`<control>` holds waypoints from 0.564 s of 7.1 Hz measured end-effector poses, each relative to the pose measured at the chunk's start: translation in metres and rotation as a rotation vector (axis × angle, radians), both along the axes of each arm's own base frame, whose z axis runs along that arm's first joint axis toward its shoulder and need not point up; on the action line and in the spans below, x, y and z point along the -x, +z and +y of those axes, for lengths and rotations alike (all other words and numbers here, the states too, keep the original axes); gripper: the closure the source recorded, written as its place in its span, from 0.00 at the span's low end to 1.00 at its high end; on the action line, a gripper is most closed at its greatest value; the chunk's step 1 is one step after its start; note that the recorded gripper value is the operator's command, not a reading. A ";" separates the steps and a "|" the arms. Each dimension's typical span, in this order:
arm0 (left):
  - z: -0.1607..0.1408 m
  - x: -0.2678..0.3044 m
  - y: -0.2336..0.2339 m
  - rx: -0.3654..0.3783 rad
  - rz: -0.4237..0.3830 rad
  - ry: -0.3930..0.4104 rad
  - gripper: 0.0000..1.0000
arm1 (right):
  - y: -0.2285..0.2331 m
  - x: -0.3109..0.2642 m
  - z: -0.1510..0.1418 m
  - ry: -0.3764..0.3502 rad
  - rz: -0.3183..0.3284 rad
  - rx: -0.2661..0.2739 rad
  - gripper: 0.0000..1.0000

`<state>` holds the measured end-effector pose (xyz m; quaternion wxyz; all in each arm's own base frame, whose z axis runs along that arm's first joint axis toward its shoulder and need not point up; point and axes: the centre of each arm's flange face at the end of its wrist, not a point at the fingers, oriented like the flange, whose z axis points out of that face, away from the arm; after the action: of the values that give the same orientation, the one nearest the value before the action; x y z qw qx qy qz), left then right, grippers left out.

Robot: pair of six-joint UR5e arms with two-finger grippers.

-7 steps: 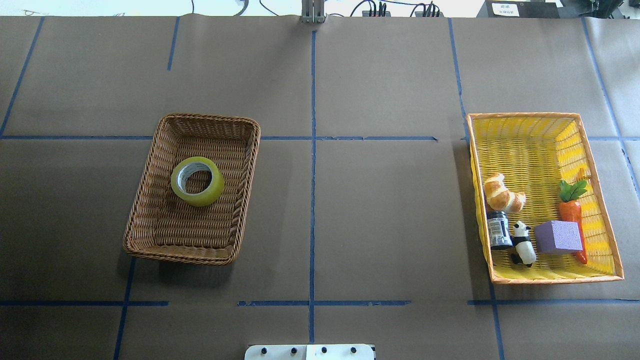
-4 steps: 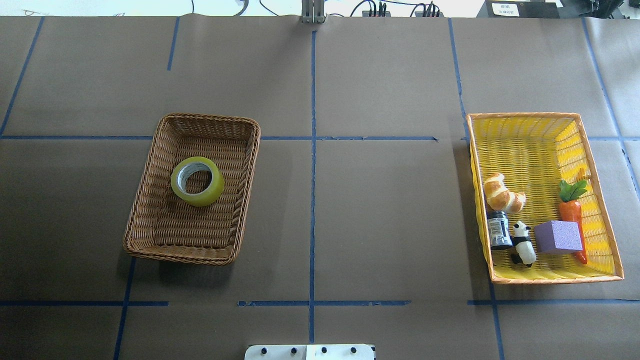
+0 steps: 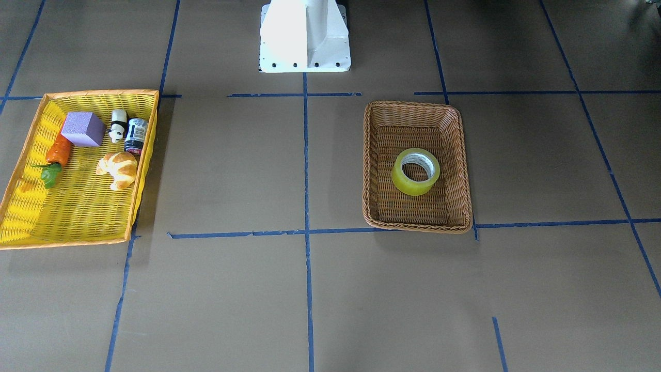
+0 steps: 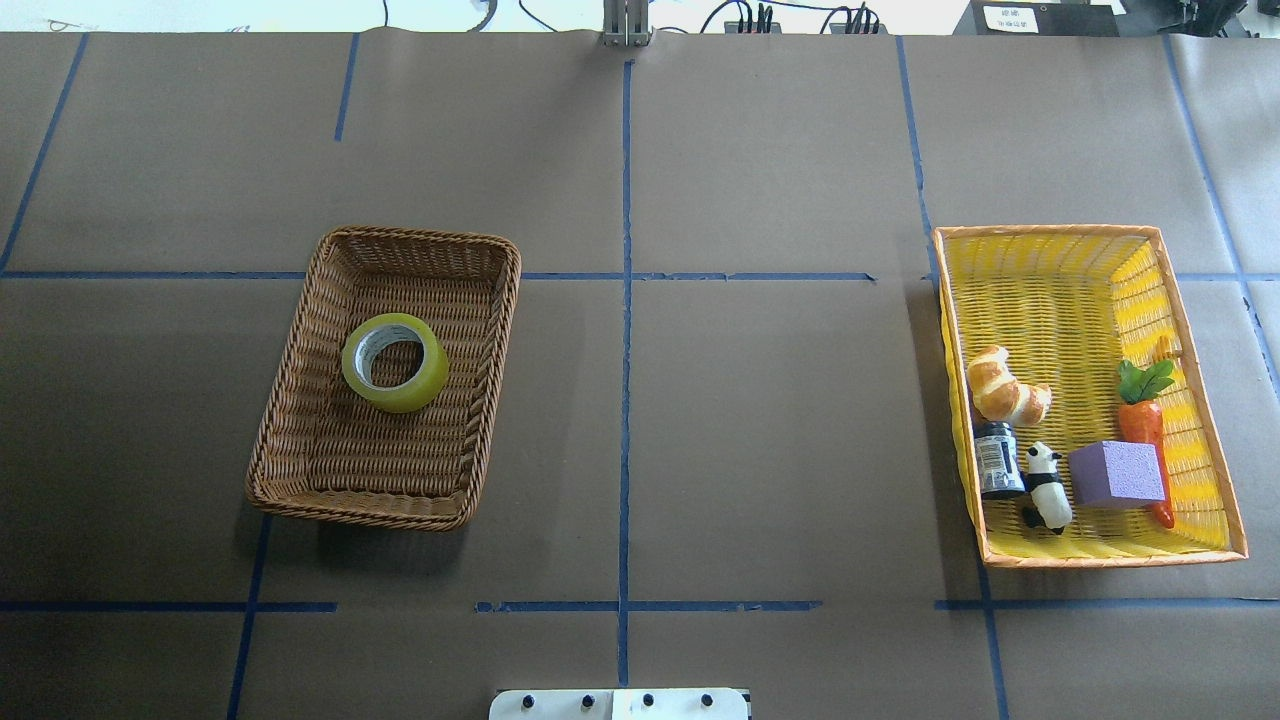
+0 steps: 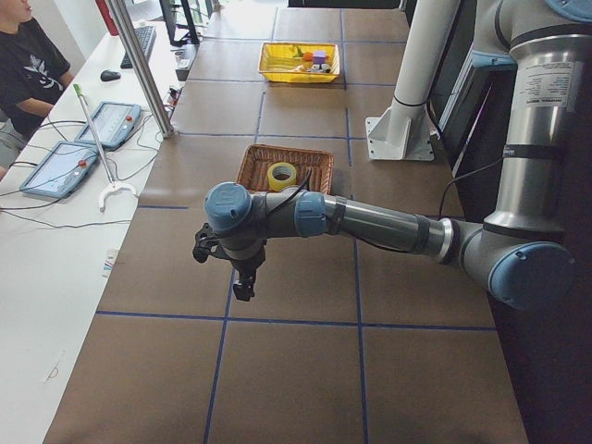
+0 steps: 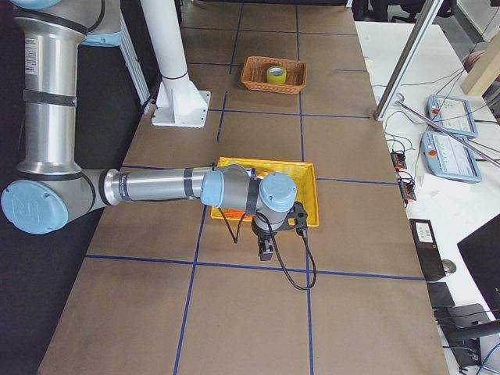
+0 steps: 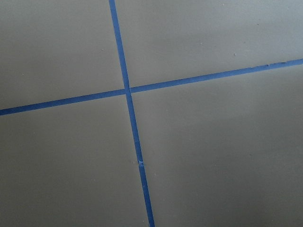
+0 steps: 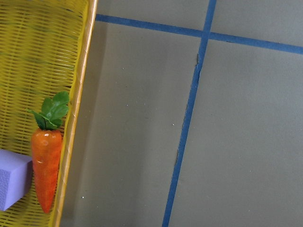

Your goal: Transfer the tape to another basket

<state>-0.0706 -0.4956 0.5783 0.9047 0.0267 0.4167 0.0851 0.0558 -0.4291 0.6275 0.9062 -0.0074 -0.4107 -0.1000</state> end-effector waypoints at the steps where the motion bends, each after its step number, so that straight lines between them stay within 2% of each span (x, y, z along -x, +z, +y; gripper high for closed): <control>1: 0.002 -0.001 0.004 0.010 0.000 0.003 0.00 | 0.003 0.000 0.004 0.001 0.002 0.009 0.00; 4: 0.016 -0.002 0.023 0.039 0.002 0.012 0.00 | 0.007 0.000 0.007 0.005 0.006 0.022 0.00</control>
<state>-0.0682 -0.4799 0.6009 0.9040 0.0064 0.4195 0.0824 0.0562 -0.4218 0.6343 0.9077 -0.0165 -0.4089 -0.0930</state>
